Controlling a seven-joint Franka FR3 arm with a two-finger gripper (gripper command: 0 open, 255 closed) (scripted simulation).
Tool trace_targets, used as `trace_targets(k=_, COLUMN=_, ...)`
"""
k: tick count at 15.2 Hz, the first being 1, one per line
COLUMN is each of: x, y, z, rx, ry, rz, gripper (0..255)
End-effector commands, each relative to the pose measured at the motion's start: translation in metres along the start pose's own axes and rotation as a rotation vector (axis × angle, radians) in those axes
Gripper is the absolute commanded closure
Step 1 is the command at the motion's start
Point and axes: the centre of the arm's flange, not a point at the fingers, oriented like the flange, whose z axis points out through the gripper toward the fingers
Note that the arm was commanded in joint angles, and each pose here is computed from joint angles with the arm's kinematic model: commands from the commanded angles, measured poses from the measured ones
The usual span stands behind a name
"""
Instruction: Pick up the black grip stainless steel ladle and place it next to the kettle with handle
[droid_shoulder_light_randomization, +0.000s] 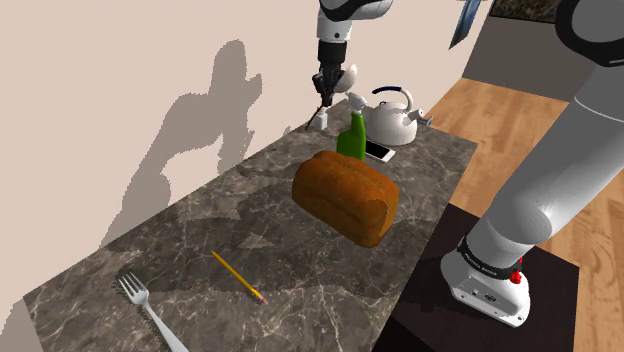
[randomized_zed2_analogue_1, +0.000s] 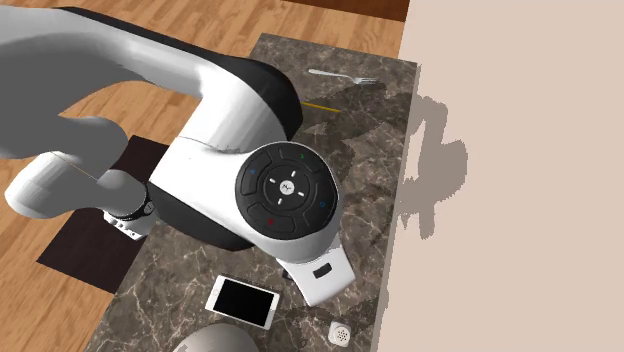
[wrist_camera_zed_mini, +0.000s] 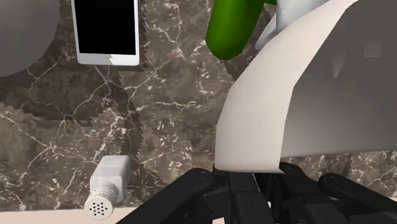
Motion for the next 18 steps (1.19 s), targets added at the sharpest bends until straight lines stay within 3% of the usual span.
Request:
trace_targets(k=1, x=0.001, y=0.002, z=0.012, rx=0.000, ry=-0.002, rz=0.000, gripper=255)
trace_targets(k=18, x=0.003, y=0.011, z=0.101, rx=0.000, ry=-0.002, rz=0.000, gripper=255)
